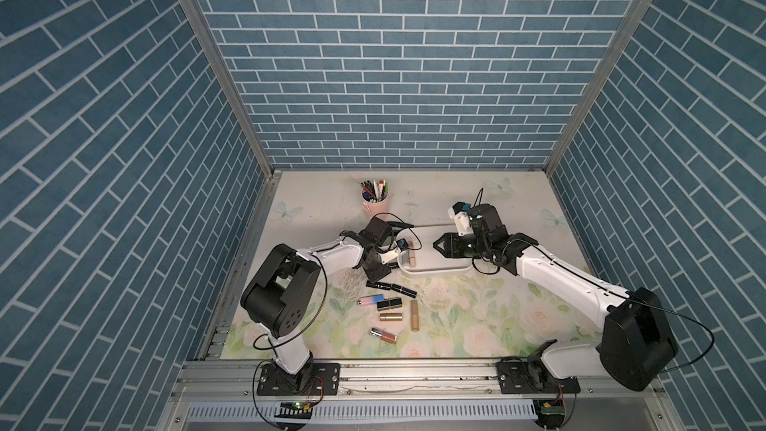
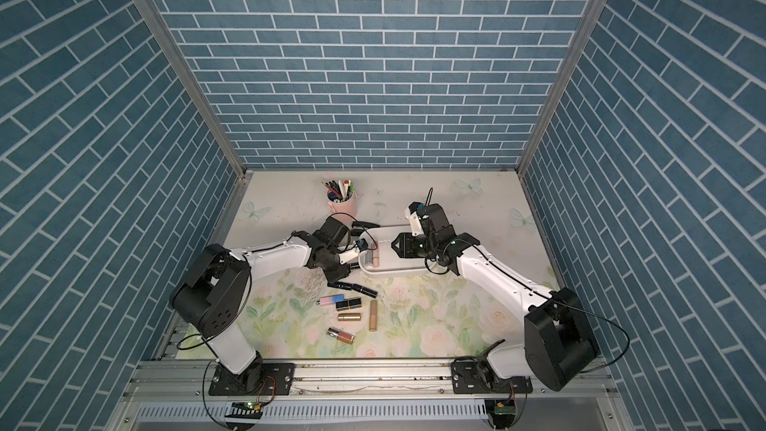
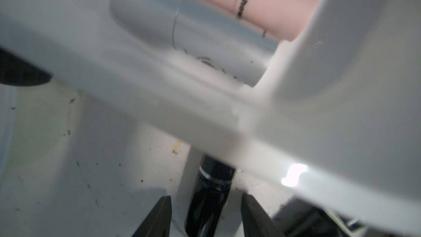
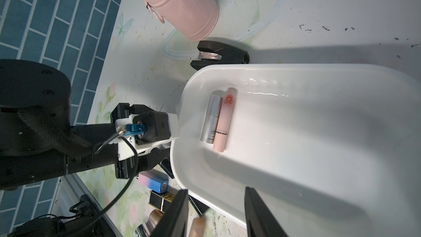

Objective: Put the lipstick into the storage box
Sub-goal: Pick up the lipstick at the center of the board.

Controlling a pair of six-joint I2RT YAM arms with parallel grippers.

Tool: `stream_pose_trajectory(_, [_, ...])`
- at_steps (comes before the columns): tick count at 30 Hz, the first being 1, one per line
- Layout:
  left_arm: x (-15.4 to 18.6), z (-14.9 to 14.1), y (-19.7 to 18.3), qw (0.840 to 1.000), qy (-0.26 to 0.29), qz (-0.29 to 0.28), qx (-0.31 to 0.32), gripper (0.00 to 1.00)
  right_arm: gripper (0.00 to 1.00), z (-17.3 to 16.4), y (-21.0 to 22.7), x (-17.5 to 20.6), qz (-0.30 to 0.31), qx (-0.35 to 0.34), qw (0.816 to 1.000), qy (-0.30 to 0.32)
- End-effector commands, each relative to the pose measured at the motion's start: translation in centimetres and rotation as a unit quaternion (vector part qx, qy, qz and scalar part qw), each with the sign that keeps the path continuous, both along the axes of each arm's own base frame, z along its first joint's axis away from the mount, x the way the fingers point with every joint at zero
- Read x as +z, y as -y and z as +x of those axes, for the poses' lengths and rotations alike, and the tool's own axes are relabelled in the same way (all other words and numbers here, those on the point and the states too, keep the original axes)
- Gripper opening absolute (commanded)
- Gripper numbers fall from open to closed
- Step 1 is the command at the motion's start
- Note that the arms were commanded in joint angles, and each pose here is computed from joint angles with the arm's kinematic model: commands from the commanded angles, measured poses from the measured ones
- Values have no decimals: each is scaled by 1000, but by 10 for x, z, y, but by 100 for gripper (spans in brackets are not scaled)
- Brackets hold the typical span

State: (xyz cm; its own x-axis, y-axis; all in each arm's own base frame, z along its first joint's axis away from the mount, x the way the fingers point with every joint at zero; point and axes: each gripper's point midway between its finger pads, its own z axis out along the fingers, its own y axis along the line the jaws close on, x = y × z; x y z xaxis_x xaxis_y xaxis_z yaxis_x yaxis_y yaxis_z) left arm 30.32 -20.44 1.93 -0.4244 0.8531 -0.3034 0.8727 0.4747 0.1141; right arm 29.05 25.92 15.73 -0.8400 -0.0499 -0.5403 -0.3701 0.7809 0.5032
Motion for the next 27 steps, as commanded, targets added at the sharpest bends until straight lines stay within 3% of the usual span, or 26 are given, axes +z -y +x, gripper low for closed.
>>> stream_pose_trajectory(1, [-7,-6,-1,1000,-26,7,-8,50,45,3,5,-7,-15,3,1000,5])
stream_pose_trajectory(20, [-14,2,-8,999,-48,4,24,15,45,6,9,-7,-11,-6,1000,7])
stream_pose_trajectory(27, [3,13,-13,998,-23,1,50,11,45,8,7,-1,-6,-5,1000,12])
